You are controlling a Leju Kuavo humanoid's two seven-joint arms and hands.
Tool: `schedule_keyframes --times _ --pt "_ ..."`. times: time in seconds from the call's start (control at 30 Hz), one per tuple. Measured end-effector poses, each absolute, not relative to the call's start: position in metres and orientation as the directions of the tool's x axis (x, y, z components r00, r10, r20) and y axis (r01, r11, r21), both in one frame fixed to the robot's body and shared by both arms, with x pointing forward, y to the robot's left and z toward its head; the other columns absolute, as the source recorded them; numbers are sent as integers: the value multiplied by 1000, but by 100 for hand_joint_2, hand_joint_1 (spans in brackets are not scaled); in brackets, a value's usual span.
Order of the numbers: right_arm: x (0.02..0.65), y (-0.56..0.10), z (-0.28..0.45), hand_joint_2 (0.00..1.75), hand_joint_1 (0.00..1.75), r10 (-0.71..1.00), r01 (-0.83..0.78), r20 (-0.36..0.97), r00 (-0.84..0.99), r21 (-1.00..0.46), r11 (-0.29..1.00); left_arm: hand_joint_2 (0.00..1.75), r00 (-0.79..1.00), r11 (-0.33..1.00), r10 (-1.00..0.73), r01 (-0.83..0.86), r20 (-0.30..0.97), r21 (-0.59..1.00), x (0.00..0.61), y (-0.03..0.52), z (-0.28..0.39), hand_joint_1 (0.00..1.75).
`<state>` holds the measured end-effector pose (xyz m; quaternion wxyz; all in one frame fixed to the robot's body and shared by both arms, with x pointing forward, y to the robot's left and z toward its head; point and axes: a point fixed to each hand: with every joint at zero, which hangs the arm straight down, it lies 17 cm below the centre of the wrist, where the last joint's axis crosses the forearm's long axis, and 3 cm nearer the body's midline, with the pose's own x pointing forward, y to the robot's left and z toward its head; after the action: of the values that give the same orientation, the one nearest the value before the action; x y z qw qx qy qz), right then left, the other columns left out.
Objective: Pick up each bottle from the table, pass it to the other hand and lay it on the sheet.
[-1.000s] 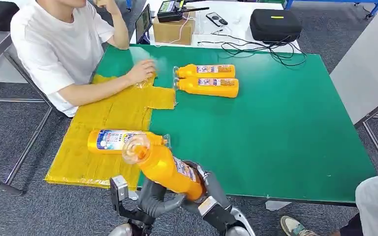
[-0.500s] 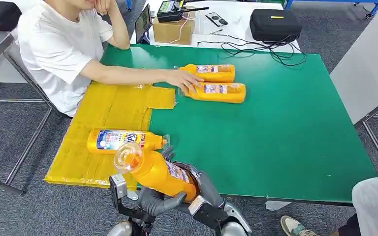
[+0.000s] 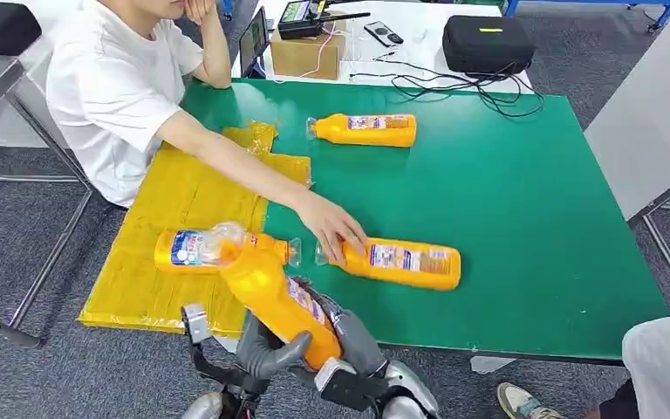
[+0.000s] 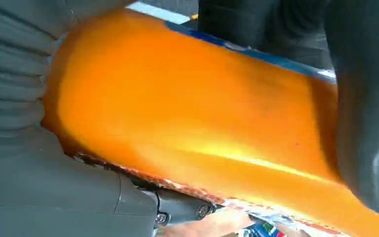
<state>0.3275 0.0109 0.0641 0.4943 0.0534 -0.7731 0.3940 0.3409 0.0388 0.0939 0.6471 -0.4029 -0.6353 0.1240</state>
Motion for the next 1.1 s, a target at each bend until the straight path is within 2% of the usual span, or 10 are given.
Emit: schedule_keyframes --times 0.13,0.27,0.47,0.6,0.8,0.97,1.1 --pt "322 11 74 0 0 296 -420 785 -545 -561 714 175 134 693 647 306 751 -652 347 49 88 175" --pt "317 3 93 0 0 277 -342 757 -592 -547 764 175 -28 886 410 250 912 -391 359 65 88 175" --pt "311 3 111 0 0 250 -315 740 -625 -532 786 175 -66 925 341 202 938 -322 366 78 90 175" --pt "312 -8 125 0 0 256 -246 716 -650 -517 820 175 -119 989 93 126 989 -77 372 92 82 175" --pt "315 -29 135 0 0 275 -178 701 -658 -500 848 175 -182 965 -234 77 955 251 376 124 71 175" --pt "311 -30 139 0 0 247 -188 710 -659 -474 861 175 -213 844 -510 65 834 533 380 139 63 175" --pt "312 -32 141 0 0 231 -187 725 -649 -446 875 175 -229 777 -599 67 767 627 384 148 62 175"
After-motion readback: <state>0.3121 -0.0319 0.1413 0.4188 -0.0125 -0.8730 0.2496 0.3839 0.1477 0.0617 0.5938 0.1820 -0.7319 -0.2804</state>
